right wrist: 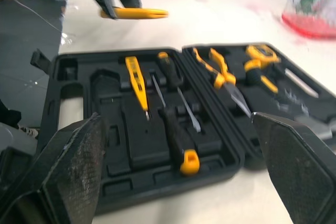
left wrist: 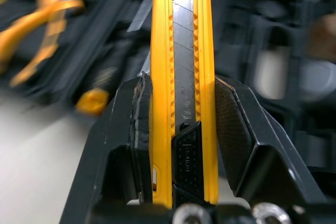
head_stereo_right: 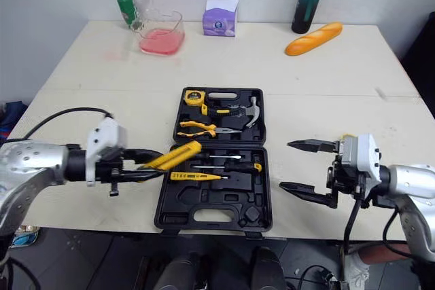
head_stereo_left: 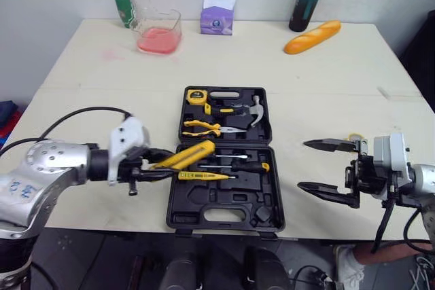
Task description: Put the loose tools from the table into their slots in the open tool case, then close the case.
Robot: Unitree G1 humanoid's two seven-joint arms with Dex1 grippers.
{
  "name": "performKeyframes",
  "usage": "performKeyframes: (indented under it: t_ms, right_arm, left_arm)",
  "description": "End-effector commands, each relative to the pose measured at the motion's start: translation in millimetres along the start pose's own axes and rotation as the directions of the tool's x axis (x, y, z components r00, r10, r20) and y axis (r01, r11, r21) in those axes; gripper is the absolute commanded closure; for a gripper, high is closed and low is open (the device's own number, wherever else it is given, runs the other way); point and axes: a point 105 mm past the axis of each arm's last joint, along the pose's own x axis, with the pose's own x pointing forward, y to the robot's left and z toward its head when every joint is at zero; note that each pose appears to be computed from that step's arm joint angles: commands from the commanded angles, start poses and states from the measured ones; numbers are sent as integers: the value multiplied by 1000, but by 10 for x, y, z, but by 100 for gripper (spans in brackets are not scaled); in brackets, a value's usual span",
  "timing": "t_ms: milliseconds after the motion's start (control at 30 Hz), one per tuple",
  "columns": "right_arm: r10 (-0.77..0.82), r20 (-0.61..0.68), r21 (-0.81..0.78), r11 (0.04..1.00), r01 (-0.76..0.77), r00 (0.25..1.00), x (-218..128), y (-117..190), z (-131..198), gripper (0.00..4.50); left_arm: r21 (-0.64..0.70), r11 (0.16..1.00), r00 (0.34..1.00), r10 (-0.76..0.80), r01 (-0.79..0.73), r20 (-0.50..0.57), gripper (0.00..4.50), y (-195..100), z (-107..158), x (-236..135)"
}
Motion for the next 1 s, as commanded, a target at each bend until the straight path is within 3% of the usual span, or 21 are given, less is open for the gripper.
performKeyframes:
  t_ms: [33, 200, 433, 1000]
  right_arm:
    - [-9, 8, -40, 999, 9, 1000, -16, 4, 114, 0]
    - [-16, 6, -29, 999, 16, 1000, -1, 15, 103, 0]
    - [-17, 1, -19, 1000, 17, 1000, -12, 73, 70, 0]
    - [-12, 0, -15, 1000, 12, 1000, -115, 179, -15, 0]
  left_arm:
    - [70, 994, 994, -73, 78, -77, 326, -80, 19, 129]
    - [114, 984, 978, -114, 135, -176, 326, -62, 26, 428]
    - [108, 982, 970, -131, 156, -207, 326, -98, 62, 731]
    - [99, 981, 943, -127, 164, -307, 326, -87, -100, 845]
